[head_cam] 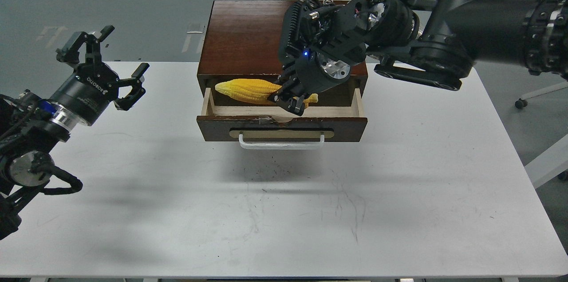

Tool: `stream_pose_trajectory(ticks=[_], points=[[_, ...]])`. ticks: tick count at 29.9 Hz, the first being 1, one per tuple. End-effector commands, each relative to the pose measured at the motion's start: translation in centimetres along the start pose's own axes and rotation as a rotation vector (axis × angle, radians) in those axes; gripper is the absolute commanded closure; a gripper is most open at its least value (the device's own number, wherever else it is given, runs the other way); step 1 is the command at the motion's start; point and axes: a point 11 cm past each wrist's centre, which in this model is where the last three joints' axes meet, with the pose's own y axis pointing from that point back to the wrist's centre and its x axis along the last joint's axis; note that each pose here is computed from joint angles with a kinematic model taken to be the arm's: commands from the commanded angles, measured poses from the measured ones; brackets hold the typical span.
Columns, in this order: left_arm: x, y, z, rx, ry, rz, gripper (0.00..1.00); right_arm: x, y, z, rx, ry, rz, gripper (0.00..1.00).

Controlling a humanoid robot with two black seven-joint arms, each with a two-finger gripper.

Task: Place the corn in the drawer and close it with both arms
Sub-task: 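Lower the corn cob into the open drawer and release it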

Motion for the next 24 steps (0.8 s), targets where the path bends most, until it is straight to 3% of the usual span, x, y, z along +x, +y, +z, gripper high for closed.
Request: stream_pose_trajectory(ticks=[1, 10, 16, 24], points=[[0.0, 0.0, 0.0, -0.001, 0.001, 0.001, 0.00, -0.4, 0.0, 0.1, -0.003, -0.006, -0.005, 0.70], [-0.1, -0.1, -0.1, 0.000, 0.002, -0.002, 0.00, -0.4, 0.0, 0.1, 0.000, -0.012, -0.001, 0.38], [0.0, 0.0, 0.1, -0.002, 0.000, 0.000, 0.00, 0.1, 0.7, 0.4, -0.007, -0.046, 0.026, 0.23], [-0.1, -0.1, 0.1, -0.002, 0.000, -0.002, 0.00, 1.4, 3.8, 2.3, -0.059, -0.114, 0.096, 0.18]])
